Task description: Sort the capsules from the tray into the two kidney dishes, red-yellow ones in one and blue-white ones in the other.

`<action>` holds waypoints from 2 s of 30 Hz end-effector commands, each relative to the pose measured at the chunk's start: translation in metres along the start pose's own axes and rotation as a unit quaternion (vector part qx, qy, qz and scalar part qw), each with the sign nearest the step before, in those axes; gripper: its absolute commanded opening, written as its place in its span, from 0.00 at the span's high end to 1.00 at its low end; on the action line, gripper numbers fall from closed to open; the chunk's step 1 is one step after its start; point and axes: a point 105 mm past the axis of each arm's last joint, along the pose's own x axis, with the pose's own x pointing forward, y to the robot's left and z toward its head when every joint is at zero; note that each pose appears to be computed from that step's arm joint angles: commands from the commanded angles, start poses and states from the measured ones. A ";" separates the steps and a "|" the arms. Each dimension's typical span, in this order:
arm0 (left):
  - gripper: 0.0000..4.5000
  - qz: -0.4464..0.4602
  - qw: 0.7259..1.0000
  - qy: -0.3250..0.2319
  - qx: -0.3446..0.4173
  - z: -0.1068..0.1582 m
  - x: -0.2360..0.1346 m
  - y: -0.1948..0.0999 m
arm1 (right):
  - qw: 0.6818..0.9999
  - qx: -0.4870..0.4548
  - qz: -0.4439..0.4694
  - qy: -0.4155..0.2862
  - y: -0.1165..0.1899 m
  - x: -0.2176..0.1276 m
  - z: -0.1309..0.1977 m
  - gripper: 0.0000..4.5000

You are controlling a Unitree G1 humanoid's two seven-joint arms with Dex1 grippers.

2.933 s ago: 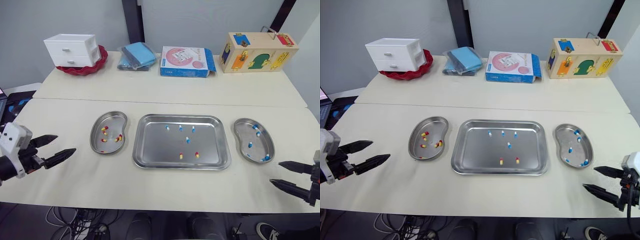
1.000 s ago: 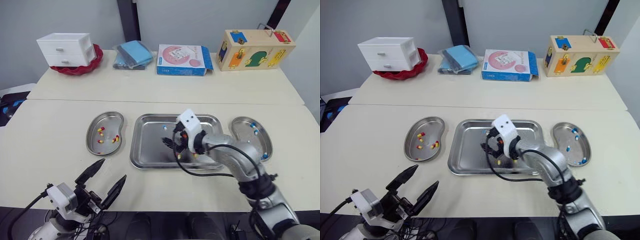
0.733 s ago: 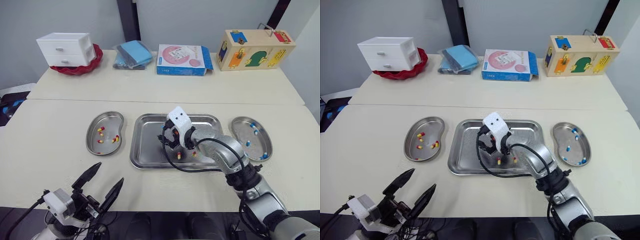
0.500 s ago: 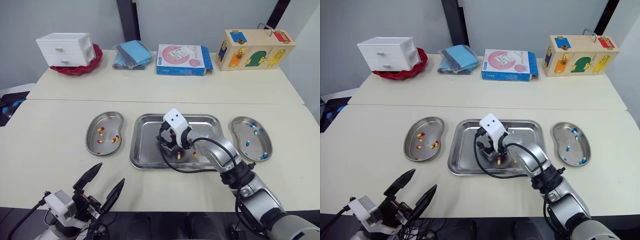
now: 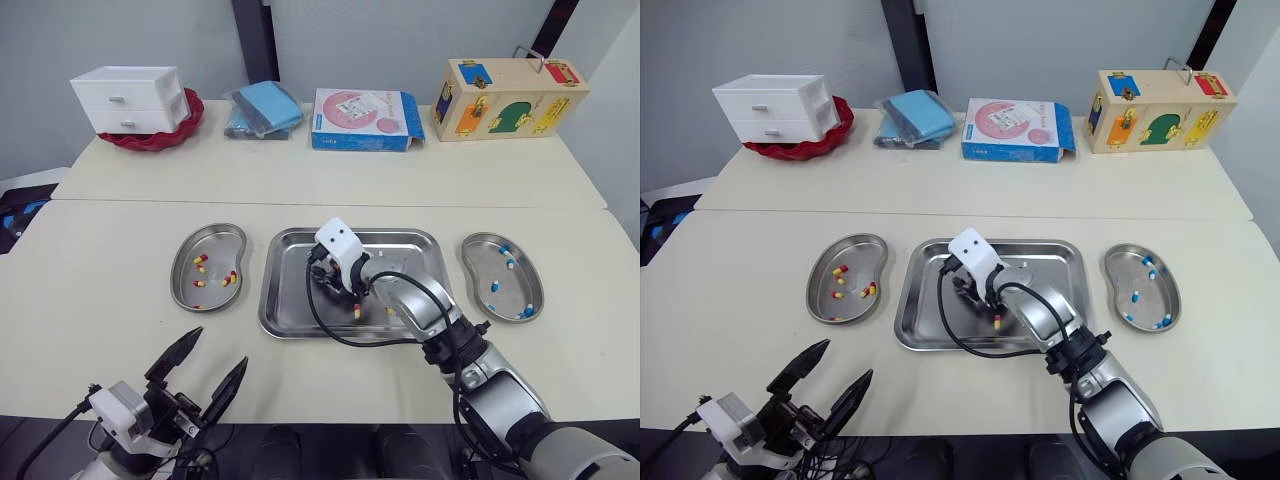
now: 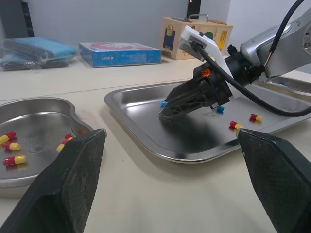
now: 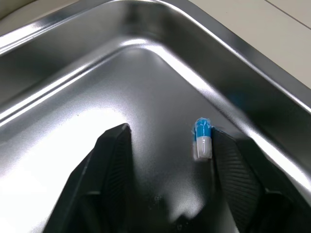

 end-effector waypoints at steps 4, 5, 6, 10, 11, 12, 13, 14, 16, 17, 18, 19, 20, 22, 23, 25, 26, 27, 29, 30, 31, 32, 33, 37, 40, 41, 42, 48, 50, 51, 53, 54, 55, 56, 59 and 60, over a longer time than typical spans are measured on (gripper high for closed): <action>0.00 0.004 1.000 -0.015 0.010 0.008 -0.001 0.004 | 1.000 0.010 0.000 -0.002 -0.001 0.000 0.001 0.85; 0.00 0.004 1.000 -0.015 0.010 0.008 0.000 0.004 | 1.000 0.010 0.000 -0.003 -0.001 0.000 0.001 0.90; 0.00 0.003 1.000 -0.015 0.010 0.008 0.000 0.004 | 1.000 0.010 0.000 -0.004 -0.002 -0.001 0.002 0.96; 0.00 -0.002 1.000 -0.016 0.012 0.010 0.002 0.006 | 0.999 0.010 0.017 -0.029 -0.002 -0.007 0.012 1.00; 0.00 -0.005 1.000 -0.016 0.013 0.010 0.002 0.006 | 0.999 0.010 0.022 -0.034 -0.002 -0.009 0.014 1.00; 0.00 -0.009 1.000 -0.015 0.014 0.010 0.003 0.006 | 0.998 0.006 0.036 -0.047 0.000 -0.013 0.018 1.00; 0.00 -0.013 1.000 -0.015 0.015 0.010 0.003 0.006 | 0.997 0.006 0.047 -0.055 0.001 -0.016 0.021 1.00; 0.00 -0.025 0.999 -0.015 0.019 0.011 0.004 0.006 | 0.996 -0.002 0.057 -0.068 -0.001 -0.024 0.025 1.00; 0.00 -0.046 0.999 -0.016 0.024 0.012 0.006 0.004 | 0.994 -0.008 0.068 -0.090 -0.007 -0.040 0.030 1.00; 0.00 -0.055 0.998 -0.017 0.026 0.013 0.007 0.003 | 0.993 -0.009 0.071 -0.099 -0.010 -0.047 0.032 1.00; 0.00 -0.071 0.997 -0.018 0.027 0.013 0.008 0.001 | 0.990 -0.012 0.082 -0.111 -0.013 -0.061 0.031 1.00; 0.00 -0.090 0.995 -0.019 0.028 0.014 0.010 -0.001 | 0.989 -0.015 0.088 -0.118 -0.018 -0.074 0.028 1.00; 0.00 -0.102 0.994 -0.019 0.028 0.015 0.011 -0.003 | 0.988 -0.017 0.092 -0.120 -0.020 -0.083 0.026 1.00; 0.00 -0.141 0.989 -0.020 0.029 0.015 0.011 -0.010 | 0.989 -0.026 0.083 -0.117 -0.034 -0.106 0.014 1.00; 0.00 -0.156 0.987 -0.021 0.030 0.015 0.012 -0.013 | 0.990 -0.032 0.076 -0.114 -0.040 -0.115 0.009 1.00; 0.00 -0.195 0.980 -0.024 0.029 0.015 0.012 -0.019 | 0.994 -0.038 0.042 -0.096 -0.065 -0.146 -0.010 1.00; 0.00 -0.212 0.976 -0.027 0.030 0.016 0.013 -0.022 | 0.995 -0.039 0.025 -0.087 -0.076 -0.162 -0.019 1.00; 0.00 -0.223 0.974 -0.029 0.030 0.016 0.014 -0.023 | 0.996 -0.042 0.015 -0.080 -0.083 -0.172 -0.024 1.00; 0.00 -0.242 0.969 -0.037 0.028 0.017 0.018 -0.025 | 0.998 -0.036 -0.024 -0.050 -0.102 -0.199 -0.042 1.00; 0.00 -0.259 0.965 -0.043 0.028 0.018 0.021 -0.027 | 0.998 -0.030 -0.051 -0.031 -0.114 -0.214 -0.053 1.00; 0.00 -0.269 0.962 -0.048 0.028 0.018 0.023 -0.028 | 0.997 -0.027 -0.073 -0.014 -0.123 -0.227 -0.062 1.00; 0.00 -0.274 0.960 -0.051 0.027 0.019 0.026 -0.028 | 0.996 -0.022 -0.091 -0.003 -0.129 -0.236 -0.070 1.00; 0.00 -0.278 0.959 -0.054 0.026 0.019 0.028 -0.029 | 0.994 -0.017 -0.104 0.003 -0.133 -0.241 -0.075 1.00; 0.00 -0.295 0.953 -0.063 0.025 0.020 0.033 -0.031 | 0.990 -0.005 -0.141 0.030 -0.145 -0.253 -0.094 1.00; 0.00 -0.299 0.952 -0.064 0.022 0.020 0.035 -0.032 | 0.987 0.006 -0.158 0.031 -0.149 -0.254 -0.099 1.00; 0.00 -0.300 0.951 -0.064 0.022 0.020 0.035 -0.032 | 0.987 0.008 -0.159 0.030 -0.150 -0.254 -0.100 1.00; 0.00 -0.300 0.951 -0.064 0.022 0.019 0.035 -0.032 | 0.987 0.010 -0.159 0.032 -0.149 -0.253 -0.101 1.00; 0.00 -0.296 0.953 -0.062 0.021 0.019 0.033 -0.032 | 0.987 0.015 -0.152 0.046 -0.148 -0.253 -0.109 0.79; 0.00 -0.294 0.954 -0.060 0.021 0.018 0.032 -0.032 | 0.987 0.017 -0.151 0.047 -0.148 -0.254 -0.110 0.68; 0.00 -0.292 0.954 -0.060 0.022 0.018 0.032 -0.032 | 0.987 0.017 -0.151 0.047 -0.148 -0.254 -0.110 0.61; 0.00 -0.291 0.955 -0.060 0.022 0.018 0.033 -0.031 | 0.987 0.017 -0.151 0.047 -0.149 -0.254 -0.110 0.49; 0.00 -0.289 0.955 -0.060 0.023 0.019 0.033 -0.031 | 0.987 0.018 -0.152 0.045 -0.149 -0.255 -0.109 0.42; 0.00 -0.288 0.955 -0.061 0.023 0.019 0.033 -0.032 | 0.987 0.017 -0.153 0.045 -0.150 -0.255 -0.109 0.36; 0.00 -0.287 0.956 -0.061 0.023 0.019 0.033 -0.032 | 0.987 0.017 -0.153 0.044 -0.150 -0.255 -0.109 0.31; 0.00 -0.284 0.957 -0.060 0.024 0.019 0.033 -0.031 | 0.988 0.015 -0.148 0.040 -0.149 -0.255 -0.107 0.10; 0.00 -0.279 0.958 -0.060 0.027 0.019 0.034 -0.030 | 0.988 0.015 -0.146 0.038 -0.149 -0.256 -0.107 0.03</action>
